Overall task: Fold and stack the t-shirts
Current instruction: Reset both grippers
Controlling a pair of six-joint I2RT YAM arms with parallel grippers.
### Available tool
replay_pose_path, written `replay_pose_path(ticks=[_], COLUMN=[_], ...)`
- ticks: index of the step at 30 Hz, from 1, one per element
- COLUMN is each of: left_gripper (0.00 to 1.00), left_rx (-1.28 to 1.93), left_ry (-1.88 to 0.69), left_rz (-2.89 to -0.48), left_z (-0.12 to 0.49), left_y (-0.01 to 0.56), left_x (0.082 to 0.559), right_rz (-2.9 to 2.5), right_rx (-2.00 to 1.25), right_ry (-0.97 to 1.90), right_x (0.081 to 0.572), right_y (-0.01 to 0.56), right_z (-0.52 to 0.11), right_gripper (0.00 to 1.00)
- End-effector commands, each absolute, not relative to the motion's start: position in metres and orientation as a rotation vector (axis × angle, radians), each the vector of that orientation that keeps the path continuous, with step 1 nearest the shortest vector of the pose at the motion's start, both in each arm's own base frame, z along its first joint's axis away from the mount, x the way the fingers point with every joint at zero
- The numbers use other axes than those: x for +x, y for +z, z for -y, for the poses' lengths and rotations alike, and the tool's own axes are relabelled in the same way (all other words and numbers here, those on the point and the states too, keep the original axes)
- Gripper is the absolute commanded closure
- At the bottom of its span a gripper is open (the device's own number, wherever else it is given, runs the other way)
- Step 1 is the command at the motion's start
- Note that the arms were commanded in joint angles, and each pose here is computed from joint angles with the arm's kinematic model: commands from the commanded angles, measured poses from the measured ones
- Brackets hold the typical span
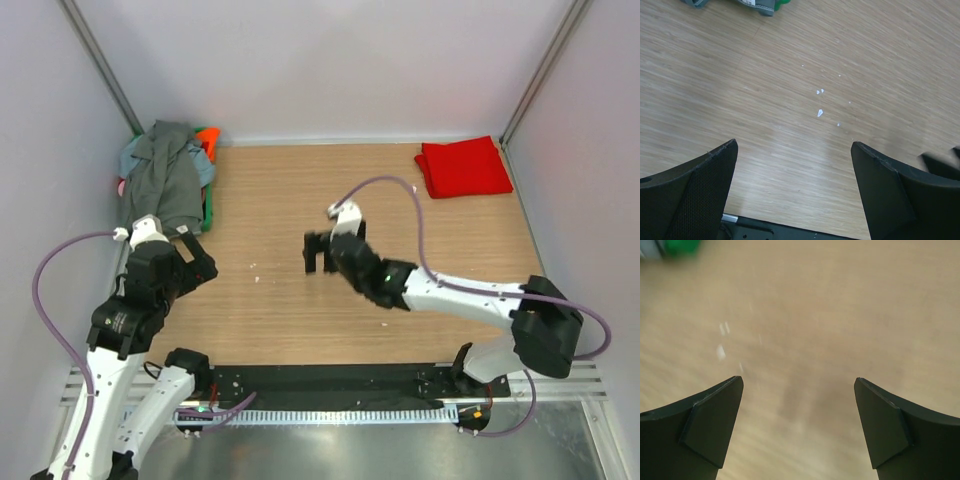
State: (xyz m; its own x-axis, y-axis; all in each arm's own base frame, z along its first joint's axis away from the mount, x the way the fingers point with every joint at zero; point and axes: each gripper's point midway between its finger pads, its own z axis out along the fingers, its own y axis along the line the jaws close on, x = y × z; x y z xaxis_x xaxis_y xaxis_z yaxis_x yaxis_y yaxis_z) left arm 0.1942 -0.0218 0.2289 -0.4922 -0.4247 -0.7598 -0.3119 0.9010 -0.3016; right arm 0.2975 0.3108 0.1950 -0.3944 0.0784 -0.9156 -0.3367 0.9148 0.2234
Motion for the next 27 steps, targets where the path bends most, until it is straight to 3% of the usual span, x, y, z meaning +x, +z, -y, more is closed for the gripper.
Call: replay_pose_path(ticks=[1, 8, 27], left_gripper=[0.05, 0.05, 0.05], left_rx=[-0.525, -0.547, -0.558], left_ry=[-0.147, -0.125, -0.099], left_rz=[-2.105, -2.105, -2.135], left_z=[0.02, 0.017, 0.016], left_y=[0.233, 0.231, 0.225], left_x=[0.198, 0.197, 0.201], right_rz=[-2.017, -2.08, -1.944], right_rx=[-0.178, -0.424, -0.373], right_ry=[0.525, 0.552, 0.734], right_x=[0.237, 0.135, 0.117], right_y=[0.147, 0.097, 0.099], right_z=[-0.326, -0.336, -0.315], right_gripper=[0.0, 0.0, 0.0])
